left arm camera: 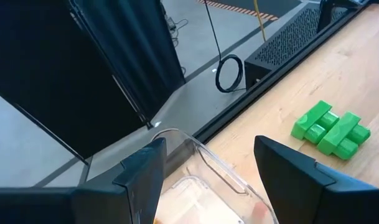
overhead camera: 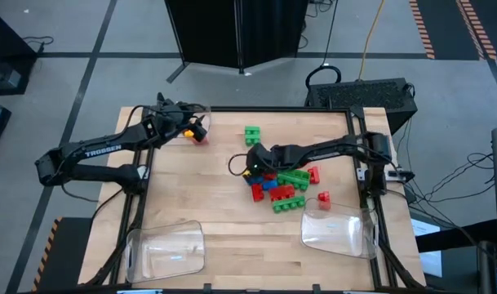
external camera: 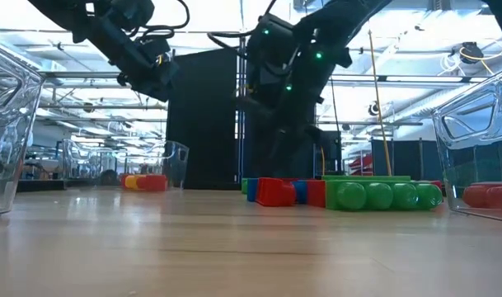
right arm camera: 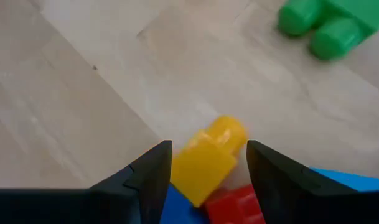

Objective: Sort blocks by size
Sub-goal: Put the one-stud yellow game piece into the top transparent bin

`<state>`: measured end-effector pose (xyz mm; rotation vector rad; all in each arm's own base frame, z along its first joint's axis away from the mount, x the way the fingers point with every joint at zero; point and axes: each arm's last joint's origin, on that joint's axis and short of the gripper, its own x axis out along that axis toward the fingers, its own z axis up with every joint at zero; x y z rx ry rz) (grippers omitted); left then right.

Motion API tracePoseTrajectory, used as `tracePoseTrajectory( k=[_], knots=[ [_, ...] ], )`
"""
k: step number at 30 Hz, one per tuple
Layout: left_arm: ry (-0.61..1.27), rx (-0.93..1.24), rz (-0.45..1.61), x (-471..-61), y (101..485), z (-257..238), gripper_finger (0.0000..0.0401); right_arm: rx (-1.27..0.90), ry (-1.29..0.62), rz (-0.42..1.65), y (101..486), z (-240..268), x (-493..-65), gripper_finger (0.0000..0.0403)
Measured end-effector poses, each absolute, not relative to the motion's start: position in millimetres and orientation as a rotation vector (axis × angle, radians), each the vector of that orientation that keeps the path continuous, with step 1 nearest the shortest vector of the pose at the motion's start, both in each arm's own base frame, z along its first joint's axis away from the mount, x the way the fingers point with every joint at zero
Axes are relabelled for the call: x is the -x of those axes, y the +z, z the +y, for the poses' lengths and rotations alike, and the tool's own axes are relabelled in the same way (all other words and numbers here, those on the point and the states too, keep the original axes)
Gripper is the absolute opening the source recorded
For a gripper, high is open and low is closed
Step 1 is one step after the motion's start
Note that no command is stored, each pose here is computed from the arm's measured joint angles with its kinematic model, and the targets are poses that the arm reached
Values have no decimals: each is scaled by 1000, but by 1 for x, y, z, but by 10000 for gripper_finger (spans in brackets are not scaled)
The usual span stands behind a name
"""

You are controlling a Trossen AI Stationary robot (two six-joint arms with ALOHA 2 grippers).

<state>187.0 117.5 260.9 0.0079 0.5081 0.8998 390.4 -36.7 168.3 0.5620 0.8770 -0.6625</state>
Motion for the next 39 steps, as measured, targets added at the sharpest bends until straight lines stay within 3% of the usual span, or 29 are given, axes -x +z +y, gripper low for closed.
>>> tracePoseTrajectory(
  k=[9,17,24,31,39],
  knots=[
    [899,-8,521,-187,260,117,244,-585,-775,976,147,-36,-403,194],
    [899,-8,523,-187,260,117,244,-563,-765,1005,140,-27,-407,191],
    [896,-7,522,-187,260,117,244,-508,-765,1032,139,-26,-405,123],
    [837,-9,572,-189,253,109,244,-379,-663,1043,146,-28,-407,116],
    [688,-69,642,-193,235,92,244,-271,-425,863,191,-51,-414,126]
  ],
)
